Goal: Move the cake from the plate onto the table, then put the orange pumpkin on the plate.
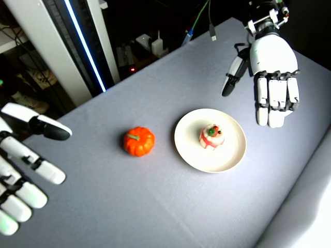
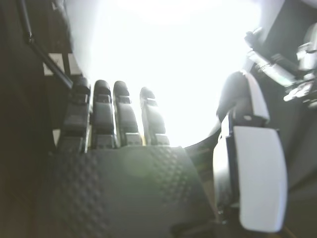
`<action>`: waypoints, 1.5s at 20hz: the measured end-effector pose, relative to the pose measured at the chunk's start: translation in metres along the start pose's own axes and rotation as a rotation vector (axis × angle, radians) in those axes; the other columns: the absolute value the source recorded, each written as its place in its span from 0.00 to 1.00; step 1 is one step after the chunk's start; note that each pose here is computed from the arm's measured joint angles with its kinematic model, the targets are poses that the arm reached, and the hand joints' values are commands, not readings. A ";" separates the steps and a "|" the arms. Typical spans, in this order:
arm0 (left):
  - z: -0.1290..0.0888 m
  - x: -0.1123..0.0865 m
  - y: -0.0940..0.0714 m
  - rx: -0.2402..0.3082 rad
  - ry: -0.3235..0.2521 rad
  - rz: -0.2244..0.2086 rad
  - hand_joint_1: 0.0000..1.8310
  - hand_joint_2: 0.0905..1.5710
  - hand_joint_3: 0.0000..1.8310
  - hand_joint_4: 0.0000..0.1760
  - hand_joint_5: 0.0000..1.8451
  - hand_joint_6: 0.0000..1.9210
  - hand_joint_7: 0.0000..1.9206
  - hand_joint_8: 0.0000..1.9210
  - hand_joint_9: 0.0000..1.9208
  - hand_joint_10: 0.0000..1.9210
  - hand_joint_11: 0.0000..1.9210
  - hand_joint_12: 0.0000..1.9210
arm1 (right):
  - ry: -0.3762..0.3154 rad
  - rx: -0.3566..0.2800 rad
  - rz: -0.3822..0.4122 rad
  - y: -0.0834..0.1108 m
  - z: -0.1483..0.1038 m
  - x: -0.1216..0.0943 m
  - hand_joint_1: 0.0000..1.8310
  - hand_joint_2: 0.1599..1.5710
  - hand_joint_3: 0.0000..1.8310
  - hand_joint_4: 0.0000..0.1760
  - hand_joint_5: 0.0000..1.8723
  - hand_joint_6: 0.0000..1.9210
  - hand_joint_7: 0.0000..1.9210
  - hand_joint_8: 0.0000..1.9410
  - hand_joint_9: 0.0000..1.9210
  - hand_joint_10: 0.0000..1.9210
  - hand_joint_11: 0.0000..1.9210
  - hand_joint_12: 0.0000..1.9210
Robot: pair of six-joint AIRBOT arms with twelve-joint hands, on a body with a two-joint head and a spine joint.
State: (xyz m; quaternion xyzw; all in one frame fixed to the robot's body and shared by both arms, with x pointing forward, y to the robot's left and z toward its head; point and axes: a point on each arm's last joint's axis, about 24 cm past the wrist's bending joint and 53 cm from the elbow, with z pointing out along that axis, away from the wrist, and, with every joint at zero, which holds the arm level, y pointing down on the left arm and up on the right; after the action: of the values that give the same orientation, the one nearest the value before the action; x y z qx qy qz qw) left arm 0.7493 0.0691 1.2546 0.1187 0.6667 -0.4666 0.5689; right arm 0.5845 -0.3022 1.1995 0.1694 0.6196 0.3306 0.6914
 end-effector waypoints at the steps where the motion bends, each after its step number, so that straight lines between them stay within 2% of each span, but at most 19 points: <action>1: 0.002 0.003 0.000 0.003 0.002 -0.004 0.35 0.45 0.00 0.00 0.06 0.01 0.21 0.02 0.17 0.03 0.00 0.84 | 0.002 0.002 -0.001 -0.001 0.000 0.000 0.22 0.69 0.01 0.60 0.00 0.00 0.00 0.00 0.00 0.00 0.00 0.00; 2: 0.007 0.008 0.000 0.007 0.000 -0.032 0.34 0.45 0.00 0.00 0.08 0.01 0.22 0.01 0.20 0.05 0.00 0.86 | 0.001 0.002 -0.001 -0.001 0.001 0.000 0.22 0.70 0.01 0.58 0.00 0.00 0.00 0.00 0.00 0.00 0.00 0.00; 3: 0.009 0.012 0.002 0.007 0.002 -0.044 0.36 0.45 0.00 0.08 0.08 0.00 0.21 0.00 0.21 0.05 0.00 0.84 | 0.002 0.001 -0.002 -0.001 0.001 0.000 0.22 0.70 0.01 0.60 0.00 0.00 0.00 0.00 0.00 0.00 0.00 0.00; 4: 0.012 0.023 0.005 0.005 0.013 -0.063 0.38 0.46 0.00 0.00 0.08 0.00 0.19 0.00 0.23 0.06 0.02 0.88 | 0.007 -0.004 -0.002 0.000 0.001 0.001 0.22 0.70 0.01 0.55 0.00 0.00 0.00 0.00 0.00 0.00 0.00 0.00; 6: 0.015 0.044 0.008 0.004 0.038 -0.087 0.41 0.49 0.01 0.15 0.09 0.00 0.18 0.00 0.24 0.07 0.01 0.88 | 0.019 -0.009 -0.002 0.001 0.001 0.005 0.22 0.70 0.01 0.50 0.00 0.00 0.00 0.00 0.00 0.00 0.00 0.00; 9: 0.025 0.066 0.018 -0.006 0.045 -0.140 0.38 0.50 0.00 0.03 0.12 0.01 0.25 0.01 0.24 0.08 0.00 0.85 | 0.020 -0.005 -0.003 -0.001 0.001 0.004 0.22 0.70 0.00 0.64 0.00 0.00 0.00 0.00 0.00 0.00 0.00 0.00; 11: 0.031 0.068 0.018 0.000 0.032 -0.160 0.39 0.50 0.00 0.00 0.14 0.01 0.28 0.02 0.26 0.09 0.02 0.87 | 0.027 -0.012 -0.004 0.001 0.002 0.006 0.22 0.68 0.00 0.65 0.00 0.00 0.00 0.00 0.00 0.00 0.00 0.00; 12: 0.034 0.069 0.017 0.006 0.028 -0.166 0.42 0.55 0.01 0.00 0.16 0.01 0.29 0.02 0.26 0.10 0.04 0.85 | 0.035 -0.015 -0.005 0.001 0.002 0.008 0.22 0.68 0.00 0.72 0.00 0.00 0.00 0.00 0.00 0.00 0.00 0.00; 13: 0.037 0.069 0.017 0.008 0.024 -0.168 0.42 0.57 0.01 0.00 0.17 0.01 0.29 0.01 0.26 0.10 0.05 0.85 | 0.038 -0.013 -0.005 0.001 0.002 0.009 0.22 0.68 0.00 0.73 0.00 0.00 0.00 0.00 0.00 0.00 0.00 0.00; 14: 0.041 0.072 0.019 0.002 0.025 -0.166 0.40 0.55 0.00 0.00 0.19 0.01 0.31 0.01 0.28 0.12 0.11 0.84 | 0.037 -0.013 0.003 0.001 0.003 0.010 0.22 0.68 0.00 0.68 0.00 0.00 0.00 0.00 0.00 0.00 0.00 0.00; 17: 0.048 0.075 0.026 -0.015 0.025 -0.154 0.40 0.52 0.00 0.00 0.24 0.00 0.31 0.00 0.20 0.34 0.10 0.89 | 0.045 -0.029 0.013 0.004 0.007 0.015 0.21 0.67 0.00 0.69 0.00 0.00 0.00 0.00 0.00 0.00 0.00 0.00; 18: 0.049 0.077 0.027 -0.018 0.028 -0.153 0.41 0.52 0.00 0.00 0.25 0.00 0.32 0.00 0.20 0.37 0.12 0.88 | 0.055 -0.028 0.014 0.003 0.008 0.017 0.21 0.67 0.00 0.82 0.00 0.00 0.00 0.00 0.00 0.00 0.00 0.00; 19: 0.050 0.079 0.028 -0.022 0.029 -0.153 0.42 0.50 0.00 0.00 0.26 0.01 0.33 0.01 0.21 0.38 0.14 0.87 | 0.061 -0.027 0.016 0.003 0.009 0.019 0.21 0.67 0.00 0.81 0.00 0.00 0.00 0.00 0.00 0.00 0.00 0.00; 21: 0.052 0.085 0.035 -0.041 0.039 -0.148 0.43 0.49 0.00 0.00 0.29 0.01 0.35 0.01 0.20 0.38 0.07 0.87 | 0.065 -0.033 0.018 0.005 0.009 0.021 0.21 0.67 0.00 0.80 0.00 0.00 0.00 0.00 0.00 0.00 0.00 0.00; 24: 0.053 0.101 0.039 -0.058 0.078 -0.117 0.47 0.51 0.00 0.00 0.31 0.01 0.36 0.01 0.18 0.48 0.09 0.88 | 0.072 -0.030 0.020 0.004 0.009 0.023 0.21 0.67 0.00 0.88 0.00 0.00 0.00 0.00 0.00 0.00 0.00 0.00; 25: 0.054 0.104 0.039 -0.059 0.082 -0.121 0.47 0.52 0.00 0.00 0.30 0.00 0.35 0.01 0.16 0.51 0.06 0.90 | 0.071 -0.029 0.020 0.004 0.009 0.023 0.22 0.69 0.00 0.76 0.00 0.00 0.00 0.00 0.00 0.00 0.00 0.00; 27: 0.053 0.108 0.040 -0.061 0.088 -0.121 0.47 0.53 0.00 0.00 0.30 0.00 0.33 0.00 0.12 0.50 0.00 0.91 | 0.071 -0.031 0.020 0.004 0.009 0.023 0.22 0.69 0.00 0.73 0.00 0.00 0.00 0.00 0.00 0.00 0.00 0.00; 29: 0.054 0.110 0.044 -0.072 0.090 -0.120 0.46 0.56 0.00 0.00 0.32 0.01 0.36 0.01 0.17 0.47 0.04 0.90 | 0.071 -0.031 0.021 0.004 0.009 0.023 0.23 0.66 0.00 0.88 0.00 0.00 0.00 0.00 0.00 0.00 0.00 0.00; 30: 0.054 0.111 0.046 -0.076 0.089 -0.122 0.46 0.57 0.00 0.00 0.33 0.01 0.38 0.02 0.21 0.49 0.08 0.90 | 0.071 -0.033 0.021 0.005 0.009 0.023 0.23 0.65 0.00 0.91 0.00 0.00 0.00 0.00 0.00 0.00 0.00 0.00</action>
State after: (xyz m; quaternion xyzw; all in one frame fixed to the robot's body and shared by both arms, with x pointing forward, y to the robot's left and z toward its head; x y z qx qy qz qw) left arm 0.7803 0.0112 1.1398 0.0770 0.7145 -0.4690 0.5134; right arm 0.5927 -0.2816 1.1870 0.1526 0.6364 0.3539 0.6682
